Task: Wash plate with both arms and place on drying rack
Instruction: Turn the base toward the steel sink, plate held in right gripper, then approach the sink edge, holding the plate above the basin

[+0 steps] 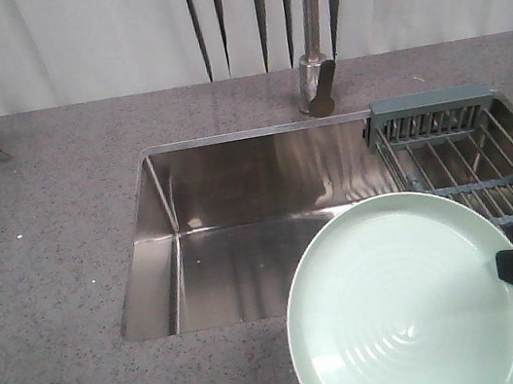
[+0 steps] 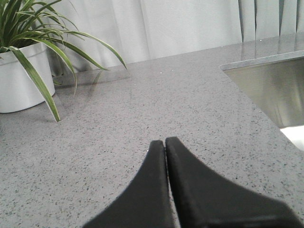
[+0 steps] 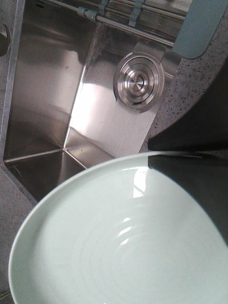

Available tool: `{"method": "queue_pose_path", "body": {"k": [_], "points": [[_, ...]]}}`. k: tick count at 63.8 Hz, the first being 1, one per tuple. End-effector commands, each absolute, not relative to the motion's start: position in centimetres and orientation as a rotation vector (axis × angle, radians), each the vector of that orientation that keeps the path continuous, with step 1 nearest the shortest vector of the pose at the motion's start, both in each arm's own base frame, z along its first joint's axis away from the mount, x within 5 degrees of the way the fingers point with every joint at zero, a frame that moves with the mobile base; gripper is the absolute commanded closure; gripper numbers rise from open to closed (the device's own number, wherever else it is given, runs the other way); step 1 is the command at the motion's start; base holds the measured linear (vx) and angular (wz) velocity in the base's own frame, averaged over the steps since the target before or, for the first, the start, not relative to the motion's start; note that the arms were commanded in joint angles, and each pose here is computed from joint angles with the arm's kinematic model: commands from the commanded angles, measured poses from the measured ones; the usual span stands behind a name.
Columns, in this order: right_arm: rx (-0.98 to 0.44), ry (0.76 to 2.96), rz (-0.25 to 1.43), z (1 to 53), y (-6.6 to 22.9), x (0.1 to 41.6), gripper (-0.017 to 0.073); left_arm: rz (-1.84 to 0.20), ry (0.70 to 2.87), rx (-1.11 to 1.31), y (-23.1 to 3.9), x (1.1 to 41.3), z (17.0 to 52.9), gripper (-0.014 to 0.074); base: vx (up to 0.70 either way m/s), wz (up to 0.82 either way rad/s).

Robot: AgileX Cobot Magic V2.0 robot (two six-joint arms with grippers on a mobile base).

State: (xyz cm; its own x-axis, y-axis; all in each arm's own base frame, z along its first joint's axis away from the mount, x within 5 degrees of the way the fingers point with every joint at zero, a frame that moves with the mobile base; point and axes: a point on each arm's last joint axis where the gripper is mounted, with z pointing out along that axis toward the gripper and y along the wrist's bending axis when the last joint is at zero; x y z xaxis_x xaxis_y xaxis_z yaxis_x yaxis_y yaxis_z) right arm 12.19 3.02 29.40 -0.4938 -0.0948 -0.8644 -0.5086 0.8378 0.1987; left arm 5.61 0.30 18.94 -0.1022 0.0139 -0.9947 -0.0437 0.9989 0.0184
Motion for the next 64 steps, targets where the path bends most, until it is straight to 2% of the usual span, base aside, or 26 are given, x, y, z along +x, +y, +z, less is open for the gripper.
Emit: {"method": "queue_pose_path", "body": {"k": [1, 64], "points": [[-0.410, 1.984, 0.553, 30.61, 3.04, 12.44, 0.0561, 0.037, 1.562, -0.025, 0.24, 5.44, 20.50, 0.0600, 0.02, -0.03], [-0.410, 1.984, 0.553, 30.61, 3.04, 12.44, 0.0561, 0.037, 1.562, -0.025, 0.24, 5.44, 20.50, 0.0600, 0.02, -0.03]]}}
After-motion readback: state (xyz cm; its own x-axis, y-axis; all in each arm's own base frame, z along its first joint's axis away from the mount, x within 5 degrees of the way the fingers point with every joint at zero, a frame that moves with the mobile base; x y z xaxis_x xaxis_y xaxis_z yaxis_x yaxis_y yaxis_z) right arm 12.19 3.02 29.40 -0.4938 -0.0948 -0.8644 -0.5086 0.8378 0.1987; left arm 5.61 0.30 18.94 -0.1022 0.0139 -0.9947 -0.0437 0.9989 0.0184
